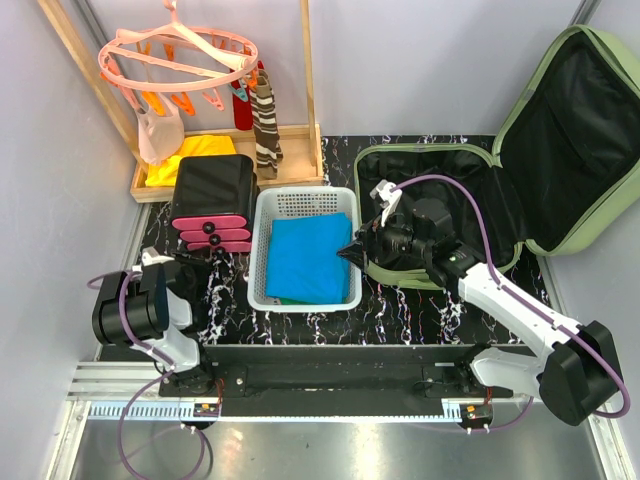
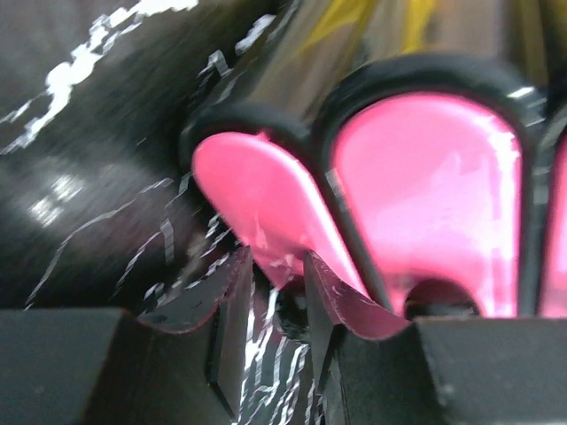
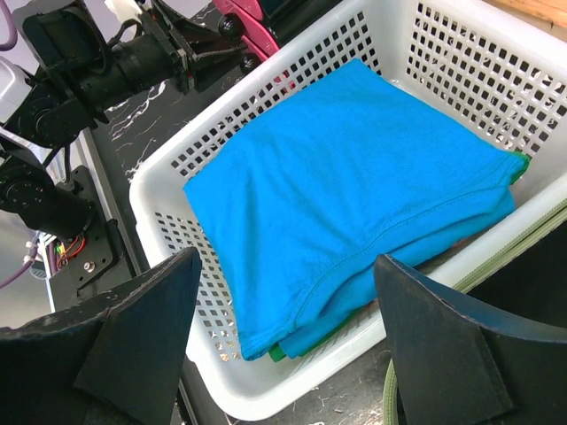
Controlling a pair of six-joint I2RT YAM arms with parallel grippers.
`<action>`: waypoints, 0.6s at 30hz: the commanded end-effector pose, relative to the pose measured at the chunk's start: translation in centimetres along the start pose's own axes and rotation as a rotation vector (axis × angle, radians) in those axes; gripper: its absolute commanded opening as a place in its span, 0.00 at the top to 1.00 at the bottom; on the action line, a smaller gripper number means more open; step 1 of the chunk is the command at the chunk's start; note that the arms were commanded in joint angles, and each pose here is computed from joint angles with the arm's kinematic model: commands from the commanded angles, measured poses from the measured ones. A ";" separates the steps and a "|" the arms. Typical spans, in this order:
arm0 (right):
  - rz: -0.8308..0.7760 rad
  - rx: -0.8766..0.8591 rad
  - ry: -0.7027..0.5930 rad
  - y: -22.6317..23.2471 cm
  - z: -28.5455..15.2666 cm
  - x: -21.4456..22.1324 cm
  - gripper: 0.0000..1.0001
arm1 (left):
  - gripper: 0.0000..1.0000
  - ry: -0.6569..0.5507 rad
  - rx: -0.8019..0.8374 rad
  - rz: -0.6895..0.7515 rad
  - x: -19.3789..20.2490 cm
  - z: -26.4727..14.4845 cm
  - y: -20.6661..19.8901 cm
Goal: Open, take out, and arrange the luggage
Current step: Close the drawer
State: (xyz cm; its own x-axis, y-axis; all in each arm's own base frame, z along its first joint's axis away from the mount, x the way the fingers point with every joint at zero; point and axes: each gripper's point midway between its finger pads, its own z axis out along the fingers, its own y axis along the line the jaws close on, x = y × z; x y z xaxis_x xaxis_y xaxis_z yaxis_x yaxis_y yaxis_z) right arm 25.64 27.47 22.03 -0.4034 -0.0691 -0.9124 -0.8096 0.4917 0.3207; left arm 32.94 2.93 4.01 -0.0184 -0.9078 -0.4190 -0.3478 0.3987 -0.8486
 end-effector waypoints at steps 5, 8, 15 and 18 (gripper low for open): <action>-0.031 0.012 -0.033 -0.1 0.4 -2.1 0.11 | 0.67 -0.063 0.127 0.011 -2.1 1.4 -3.5; -0.029 0.015 -0.032 -0.2 0.5 -2.1 0.11 | 0.65 -0.063 0.132 0.003 -2.0 1.1 -3.4; -0.013 0.099 -0.047 -1.6 0.4 -2.4 0.11 | 0.38 -0.107 0.047 -0.028 -1.9 -1.3 -1.2; 0.015 0.156 -0.038 -3.3 0.5 -2.1 0.11 | 0.32 -0.124 -0.007 -0.017 -2.1 -2.2 -0.2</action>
State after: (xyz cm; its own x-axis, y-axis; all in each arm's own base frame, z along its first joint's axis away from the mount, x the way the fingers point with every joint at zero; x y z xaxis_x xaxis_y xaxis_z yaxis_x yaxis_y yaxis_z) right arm 27.13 27.13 21.35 -0.4177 -0.0658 -0.9062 -0.7694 0.5561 0.3142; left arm 32.44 3.15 5.41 0.0309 -0.9147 -0.4030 -0.3232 0.3724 -0.8700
